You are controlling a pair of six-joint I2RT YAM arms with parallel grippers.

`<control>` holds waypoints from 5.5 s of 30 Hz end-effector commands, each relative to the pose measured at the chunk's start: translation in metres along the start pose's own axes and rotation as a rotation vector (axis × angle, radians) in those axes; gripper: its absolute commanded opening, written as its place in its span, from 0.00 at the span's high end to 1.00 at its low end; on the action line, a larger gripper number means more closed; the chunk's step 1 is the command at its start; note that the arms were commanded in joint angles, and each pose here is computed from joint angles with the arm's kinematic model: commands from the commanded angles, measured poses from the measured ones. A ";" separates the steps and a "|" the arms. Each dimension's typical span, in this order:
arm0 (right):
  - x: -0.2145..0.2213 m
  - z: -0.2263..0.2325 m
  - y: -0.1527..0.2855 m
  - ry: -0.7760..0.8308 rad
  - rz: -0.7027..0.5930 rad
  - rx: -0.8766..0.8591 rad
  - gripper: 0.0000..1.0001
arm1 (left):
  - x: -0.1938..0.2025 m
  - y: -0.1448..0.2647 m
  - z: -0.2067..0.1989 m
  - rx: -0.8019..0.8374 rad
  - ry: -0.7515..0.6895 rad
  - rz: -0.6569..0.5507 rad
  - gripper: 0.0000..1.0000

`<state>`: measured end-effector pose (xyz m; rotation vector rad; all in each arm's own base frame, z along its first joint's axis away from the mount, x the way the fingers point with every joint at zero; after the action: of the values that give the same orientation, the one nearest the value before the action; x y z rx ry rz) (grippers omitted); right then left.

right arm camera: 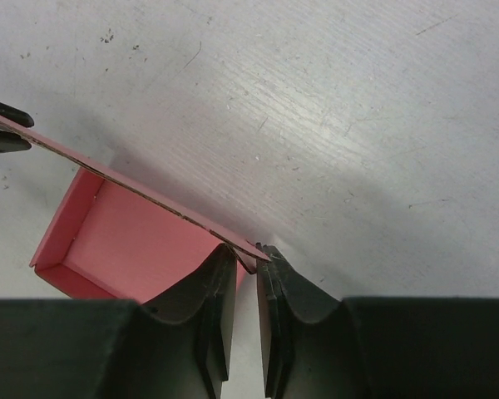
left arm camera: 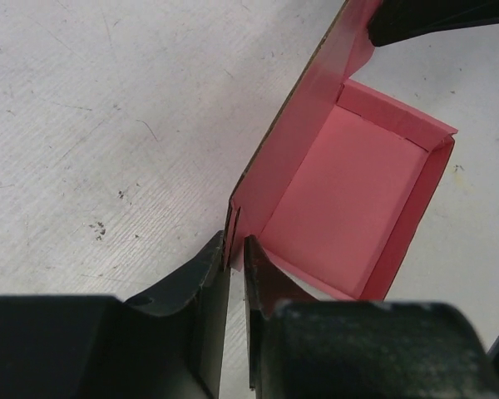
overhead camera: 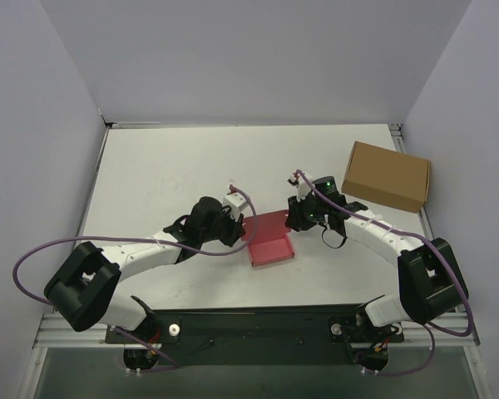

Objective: Fold the paper box

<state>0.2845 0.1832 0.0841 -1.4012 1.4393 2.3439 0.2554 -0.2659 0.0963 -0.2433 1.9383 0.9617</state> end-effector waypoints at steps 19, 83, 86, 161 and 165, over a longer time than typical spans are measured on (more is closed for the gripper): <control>-0.025 0.024 0.004 0.126 -0.093 0.189 1.00 | -0.049 -0.012 -0.014 -0.115 -0.084 -0.119 1.00; -0.032 0.039 -0.015 0.145 -0.251 0.436 1.00 | -0.059 0.031 0.052 -0.122 0.042 -0.272 0.24; -0.029 0.035 -0.015 0.140 -0.231 0.394 1.00 | -0.059 0.038 0.063 -0.082 0.068 -0.296 0.22; -0.050 0.005 -0.013 -0.043 -0.315 0.889 1.00 | -0.063 -0.040 0.027 -0.247 0.077 -0.455 1.00; -0.036 0.008 -0.014 -0.102 -0.337 0.876 1.00 | -0.059 -0.041 0.019 -0.247 0.106 -0.477 1.00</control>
<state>0.3084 0.2049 0.0906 -1.2100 1.8459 1.2991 0.3279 -0.2767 0.1057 -0.7936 1.7240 0.9578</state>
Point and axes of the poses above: each gripper's point midway between its finger pads, its own y axis back along the fingers, its own z axis along the line the jaws close on, x = y × z, the point moved 2 cm from there along y, back along the fingers, and after that the axes turned 6 degrees about y, right-handed, at the moved point
